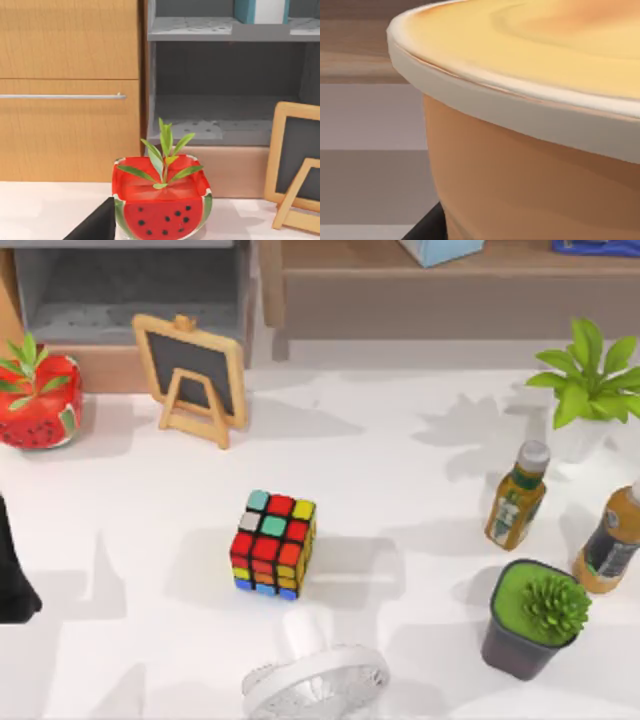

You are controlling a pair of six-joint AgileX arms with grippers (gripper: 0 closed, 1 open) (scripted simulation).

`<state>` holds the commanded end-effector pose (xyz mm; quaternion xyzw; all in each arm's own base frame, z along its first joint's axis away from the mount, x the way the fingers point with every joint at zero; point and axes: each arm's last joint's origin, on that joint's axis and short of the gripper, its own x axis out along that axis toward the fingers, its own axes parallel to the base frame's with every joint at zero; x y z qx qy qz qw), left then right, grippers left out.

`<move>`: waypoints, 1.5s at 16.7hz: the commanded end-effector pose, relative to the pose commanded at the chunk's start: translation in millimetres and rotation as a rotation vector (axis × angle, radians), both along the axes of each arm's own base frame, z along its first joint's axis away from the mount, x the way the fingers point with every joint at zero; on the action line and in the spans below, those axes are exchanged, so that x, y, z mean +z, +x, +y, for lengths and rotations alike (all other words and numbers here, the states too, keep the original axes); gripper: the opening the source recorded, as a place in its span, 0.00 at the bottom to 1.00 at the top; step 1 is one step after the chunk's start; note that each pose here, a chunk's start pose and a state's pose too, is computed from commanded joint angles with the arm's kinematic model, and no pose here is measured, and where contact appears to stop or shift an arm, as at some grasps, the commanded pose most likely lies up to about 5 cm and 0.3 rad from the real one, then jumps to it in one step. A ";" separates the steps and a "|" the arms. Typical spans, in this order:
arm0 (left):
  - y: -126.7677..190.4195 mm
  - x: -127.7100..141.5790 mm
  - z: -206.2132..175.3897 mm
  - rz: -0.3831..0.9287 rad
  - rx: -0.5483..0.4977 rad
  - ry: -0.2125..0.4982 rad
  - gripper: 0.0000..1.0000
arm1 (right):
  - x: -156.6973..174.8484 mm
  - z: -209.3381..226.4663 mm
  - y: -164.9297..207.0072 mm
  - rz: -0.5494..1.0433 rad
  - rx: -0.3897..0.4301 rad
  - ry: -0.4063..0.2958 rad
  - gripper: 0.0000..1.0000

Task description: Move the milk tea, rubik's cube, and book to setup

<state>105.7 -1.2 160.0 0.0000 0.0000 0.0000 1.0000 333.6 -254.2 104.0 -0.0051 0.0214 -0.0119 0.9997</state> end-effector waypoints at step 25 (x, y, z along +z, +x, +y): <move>0.0 0.0 0.0 0.000 0.000 0.000 1.00 | -17.1 -0.2 -1.2 0.004 -0.001 0.003 1.00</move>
